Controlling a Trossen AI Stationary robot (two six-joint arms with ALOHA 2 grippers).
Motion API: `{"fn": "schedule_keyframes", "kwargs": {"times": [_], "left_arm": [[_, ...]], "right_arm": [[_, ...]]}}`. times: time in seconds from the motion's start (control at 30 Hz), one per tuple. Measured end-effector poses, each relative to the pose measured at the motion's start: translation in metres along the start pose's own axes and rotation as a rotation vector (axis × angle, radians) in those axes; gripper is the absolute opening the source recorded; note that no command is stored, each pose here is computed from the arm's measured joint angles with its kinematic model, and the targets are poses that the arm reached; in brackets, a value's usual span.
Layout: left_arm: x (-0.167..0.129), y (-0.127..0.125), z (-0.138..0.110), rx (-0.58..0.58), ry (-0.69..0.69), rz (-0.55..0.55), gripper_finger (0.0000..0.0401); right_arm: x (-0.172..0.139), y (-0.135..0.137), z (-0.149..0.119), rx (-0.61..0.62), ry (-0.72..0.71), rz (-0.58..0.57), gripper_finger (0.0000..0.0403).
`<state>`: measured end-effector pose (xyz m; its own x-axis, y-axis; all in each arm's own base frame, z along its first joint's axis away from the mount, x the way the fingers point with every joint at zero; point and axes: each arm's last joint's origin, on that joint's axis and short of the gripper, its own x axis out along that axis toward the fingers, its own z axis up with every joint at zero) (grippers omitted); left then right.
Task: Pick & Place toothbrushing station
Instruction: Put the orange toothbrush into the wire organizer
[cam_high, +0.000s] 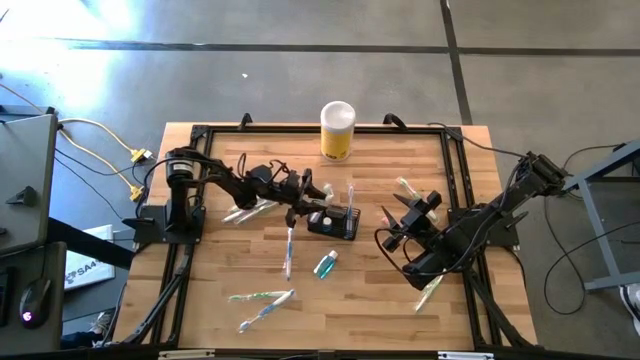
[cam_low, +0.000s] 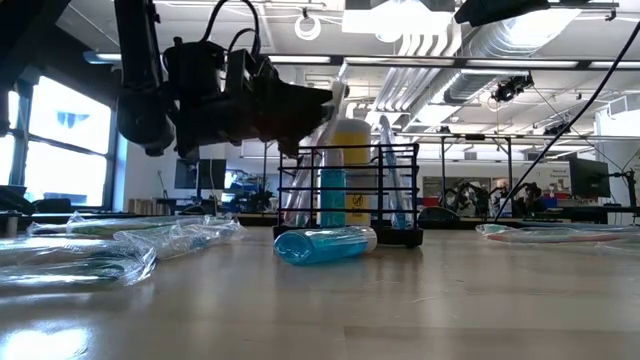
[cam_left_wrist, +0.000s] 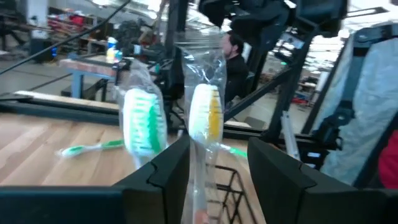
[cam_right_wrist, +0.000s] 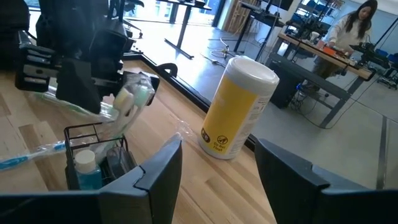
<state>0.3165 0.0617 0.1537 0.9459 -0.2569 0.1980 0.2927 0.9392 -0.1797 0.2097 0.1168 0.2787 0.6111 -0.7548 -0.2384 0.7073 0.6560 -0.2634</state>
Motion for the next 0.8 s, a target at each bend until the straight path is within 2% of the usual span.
{"fn": "schedule_keyframes", "kwargs": {"times": [0.8], "left_arm": [[-0.0001, -0.0011, 0.0058, 0.082, -0.036, -0.002, 0.0157]], "right_arm": [[0.0000, 0.0001, -0.0007, -0.003, 0.019, 0.010, 0.0195]]}}
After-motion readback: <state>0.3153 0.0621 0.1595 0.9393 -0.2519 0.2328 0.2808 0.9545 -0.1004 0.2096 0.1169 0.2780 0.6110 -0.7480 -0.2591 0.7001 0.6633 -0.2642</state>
